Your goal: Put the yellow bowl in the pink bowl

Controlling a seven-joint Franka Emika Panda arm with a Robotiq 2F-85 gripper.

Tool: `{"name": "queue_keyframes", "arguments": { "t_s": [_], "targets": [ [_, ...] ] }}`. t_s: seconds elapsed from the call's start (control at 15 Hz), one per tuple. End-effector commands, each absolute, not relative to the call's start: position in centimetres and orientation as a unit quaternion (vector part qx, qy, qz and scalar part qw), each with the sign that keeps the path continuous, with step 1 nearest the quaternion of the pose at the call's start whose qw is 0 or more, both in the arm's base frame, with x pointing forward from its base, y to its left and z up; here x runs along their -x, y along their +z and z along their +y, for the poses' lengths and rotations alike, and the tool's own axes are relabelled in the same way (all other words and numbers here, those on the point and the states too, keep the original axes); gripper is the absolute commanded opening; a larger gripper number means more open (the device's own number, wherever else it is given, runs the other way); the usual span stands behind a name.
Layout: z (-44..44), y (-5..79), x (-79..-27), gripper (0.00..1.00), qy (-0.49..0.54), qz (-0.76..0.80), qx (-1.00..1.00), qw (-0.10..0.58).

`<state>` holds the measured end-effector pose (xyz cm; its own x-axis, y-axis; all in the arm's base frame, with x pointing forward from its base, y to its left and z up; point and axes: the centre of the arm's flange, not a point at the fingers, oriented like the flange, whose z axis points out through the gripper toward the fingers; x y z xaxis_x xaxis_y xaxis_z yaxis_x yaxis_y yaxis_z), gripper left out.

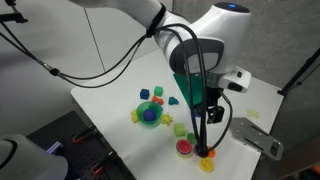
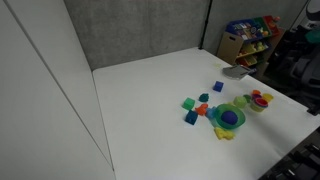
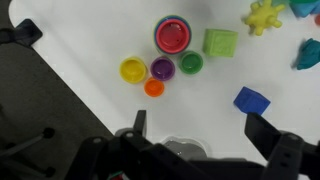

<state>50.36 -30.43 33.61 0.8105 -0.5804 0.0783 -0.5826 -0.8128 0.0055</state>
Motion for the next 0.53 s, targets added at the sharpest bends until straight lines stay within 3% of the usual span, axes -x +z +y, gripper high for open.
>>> {"name": "queue_keyframes", "arguments": {
  "t_s": [0.0, 0.47],
  "targets": [
    [-34.0, 31.6, -48.7, 1.0, 0.034, -0.336, -0.941, 0.029],
    [-39.0, 25.4, -46.4, 1.0, 0.03, -0.377, -0.925, 0.04]
  ]
}}
